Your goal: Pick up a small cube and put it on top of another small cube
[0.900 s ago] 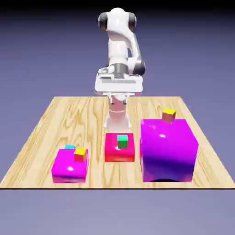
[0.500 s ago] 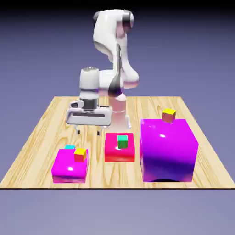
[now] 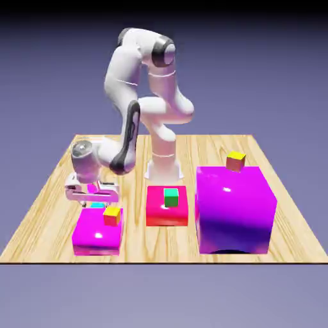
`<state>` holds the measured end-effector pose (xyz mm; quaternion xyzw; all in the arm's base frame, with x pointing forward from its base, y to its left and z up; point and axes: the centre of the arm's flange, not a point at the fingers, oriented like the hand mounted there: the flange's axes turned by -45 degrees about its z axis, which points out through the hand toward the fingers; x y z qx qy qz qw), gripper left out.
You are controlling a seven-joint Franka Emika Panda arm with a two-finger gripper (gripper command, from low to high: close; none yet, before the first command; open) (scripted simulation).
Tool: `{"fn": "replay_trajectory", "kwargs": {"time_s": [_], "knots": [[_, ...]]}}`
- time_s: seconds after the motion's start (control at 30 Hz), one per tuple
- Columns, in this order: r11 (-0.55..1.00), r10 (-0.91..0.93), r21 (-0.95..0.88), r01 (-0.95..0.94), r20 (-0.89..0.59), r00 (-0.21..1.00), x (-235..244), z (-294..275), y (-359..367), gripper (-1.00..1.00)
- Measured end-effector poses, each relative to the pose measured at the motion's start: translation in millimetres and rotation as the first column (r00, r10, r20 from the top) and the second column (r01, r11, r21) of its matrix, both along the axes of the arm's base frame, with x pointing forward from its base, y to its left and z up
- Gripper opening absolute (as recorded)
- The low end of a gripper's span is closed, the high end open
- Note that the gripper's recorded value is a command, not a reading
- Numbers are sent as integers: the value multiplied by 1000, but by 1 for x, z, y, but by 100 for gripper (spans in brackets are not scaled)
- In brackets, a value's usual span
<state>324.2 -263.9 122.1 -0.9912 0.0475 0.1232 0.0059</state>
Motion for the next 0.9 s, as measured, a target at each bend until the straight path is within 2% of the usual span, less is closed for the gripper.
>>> {"fn": "replay_trajectory", "kwargs": {"time_s": [0.07,0.23,0.3,0.33,0.37,0.47,0.57,0.67,0.77,0.9], "knots": [[1000,0,0,0,0,1000,0,0,0,-100],[1000,0,1,0,0,1000,12,62,-1,-100],[1000,0,1,0,0,1000,12,68,-1,-100],[1000,1,13,0,-54,999,-8,62,-15,-100],[998,53,34,-50,-81,995,-8,63,-10,-100],[933,353,96,-345,-79,932,50,94,62,-100],[771,634,129,-623,-69,770,93,131,157,-100],[578,815,136,-804,-56,576,109,173,242,-100],[359,933,129,-924,-59,355,104,217,322,-100],[20,996,107,-994,-91,10,64,277,432,-100]]}}
